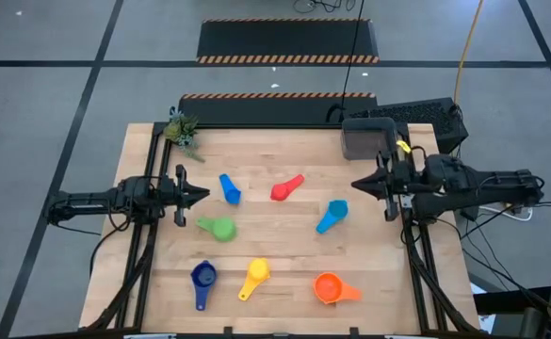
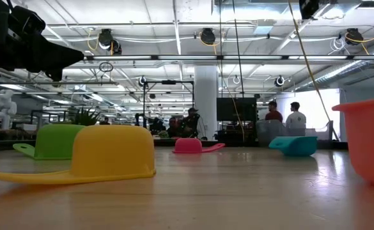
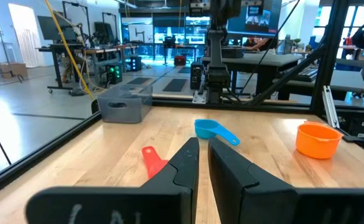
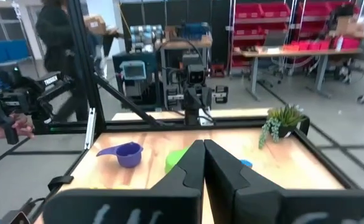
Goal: Nest measuring cups in basket
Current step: Stack the green measuring cup on top of the orange measuring cup
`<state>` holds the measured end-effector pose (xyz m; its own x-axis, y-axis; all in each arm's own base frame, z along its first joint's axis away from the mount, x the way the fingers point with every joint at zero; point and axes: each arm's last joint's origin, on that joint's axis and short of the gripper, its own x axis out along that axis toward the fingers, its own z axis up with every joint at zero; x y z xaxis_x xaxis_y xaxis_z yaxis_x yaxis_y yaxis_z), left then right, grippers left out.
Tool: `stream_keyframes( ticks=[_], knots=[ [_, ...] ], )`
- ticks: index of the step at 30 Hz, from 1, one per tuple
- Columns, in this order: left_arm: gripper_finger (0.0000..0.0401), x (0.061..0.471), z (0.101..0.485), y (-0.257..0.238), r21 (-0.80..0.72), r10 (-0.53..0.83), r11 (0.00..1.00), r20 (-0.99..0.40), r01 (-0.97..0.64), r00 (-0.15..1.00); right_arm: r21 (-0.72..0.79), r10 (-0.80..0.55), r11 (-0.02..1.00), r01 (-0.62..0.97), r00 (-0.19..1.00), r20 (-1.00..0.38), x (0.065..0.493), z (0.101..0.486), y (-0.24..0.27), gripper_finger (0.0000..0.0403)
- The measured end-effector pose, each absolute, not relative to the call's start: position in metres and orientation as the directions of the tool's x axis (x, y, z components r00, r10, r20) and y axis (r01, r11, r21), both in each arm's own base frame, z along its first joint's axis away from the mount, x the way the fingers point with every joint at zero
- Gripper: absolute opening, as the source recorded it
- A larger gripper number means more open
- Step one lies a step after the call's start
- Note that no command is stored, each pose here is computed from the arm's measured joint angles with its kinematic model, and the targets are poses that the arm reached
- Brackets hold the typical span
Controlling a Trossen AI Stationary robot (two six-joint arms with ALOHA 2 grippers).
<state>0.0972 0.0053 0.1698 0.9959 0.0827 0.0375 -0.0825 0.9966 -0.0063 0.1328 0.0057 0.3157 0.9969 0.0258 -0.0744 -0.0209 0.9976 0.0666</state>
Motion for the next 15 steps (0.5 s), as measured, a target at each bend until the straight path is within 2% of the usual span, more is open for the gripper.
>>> stream_keyframes(
  ticks=[15],
  knots=[
    [0.0040,0.097,0.170,0.005,-0.006,0.082,0.997,0.038,-0.082,0.996,0.127,0.020,0.992,0.025,0.938,-0.346,0.173,0.362,0.008,0.0000]
  ],
)
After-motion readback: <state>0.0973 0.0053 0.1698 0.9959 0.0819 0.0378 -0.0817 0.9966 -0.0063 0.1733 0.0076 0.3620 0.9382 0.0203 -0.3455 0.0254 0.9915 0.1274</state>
